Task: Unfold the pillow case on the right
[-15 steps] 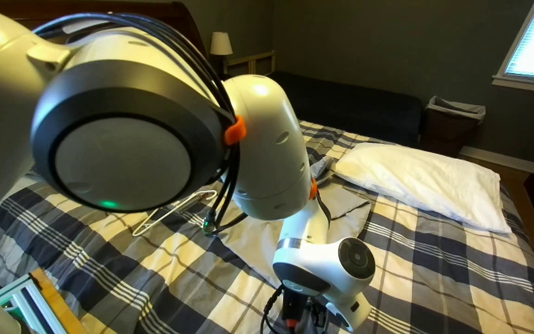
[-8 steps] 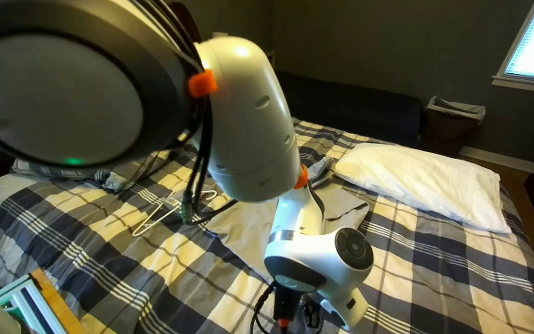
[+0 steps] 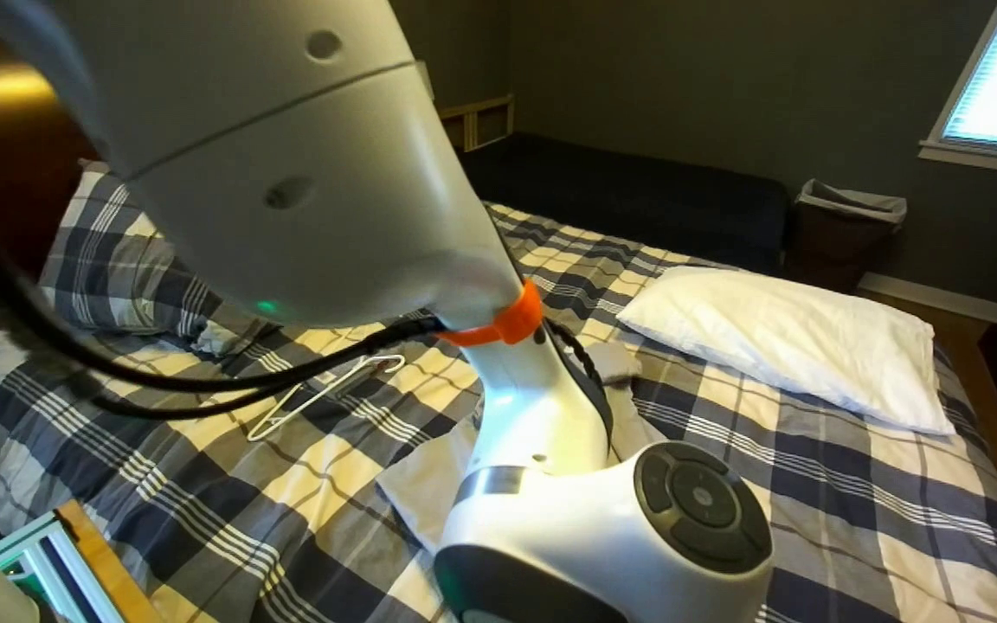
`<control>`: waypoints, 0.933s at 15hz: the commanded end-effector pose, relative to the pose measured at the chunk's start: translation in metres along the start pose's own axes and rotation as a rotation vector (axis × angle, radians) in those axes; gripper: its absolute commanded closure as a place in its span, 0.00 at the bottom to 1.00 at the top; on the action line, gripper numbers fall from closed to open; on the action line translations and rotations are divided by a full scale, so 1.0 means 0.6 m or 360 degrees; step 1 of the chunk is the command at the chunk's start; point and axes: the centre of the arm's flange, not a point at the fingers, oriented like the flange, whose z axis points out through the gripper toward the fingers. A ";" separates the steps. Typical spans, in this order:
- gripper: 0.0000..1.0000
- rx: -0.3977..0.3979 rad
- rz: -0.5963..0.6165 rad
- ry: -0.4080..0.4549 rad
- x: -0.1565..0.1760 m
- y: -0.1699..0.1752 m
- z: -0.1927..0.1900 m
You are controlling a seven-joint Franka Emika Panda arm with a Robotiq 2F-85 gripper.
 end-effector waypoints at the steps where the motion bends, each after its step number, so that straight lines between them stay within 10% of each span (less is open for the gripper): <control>1: 0.99 -0.0212 0.0202 -0.0013 -0.014 0.086 -0.042; 2: 0.99 -0.0255 0.0241 -0.0021 -0.014 0.105 -0.045; 3: 0.71 -0.0281 0.0277 -0.0038 -0.013 0.114 -0.041; 8: 0.42 -0.0325 0.0310 -0.0103 -0.020 0.104 -0.030; 14: 0.00 -0.0203 -0.0113 -0.0274 -0.080 -0.004 -0.004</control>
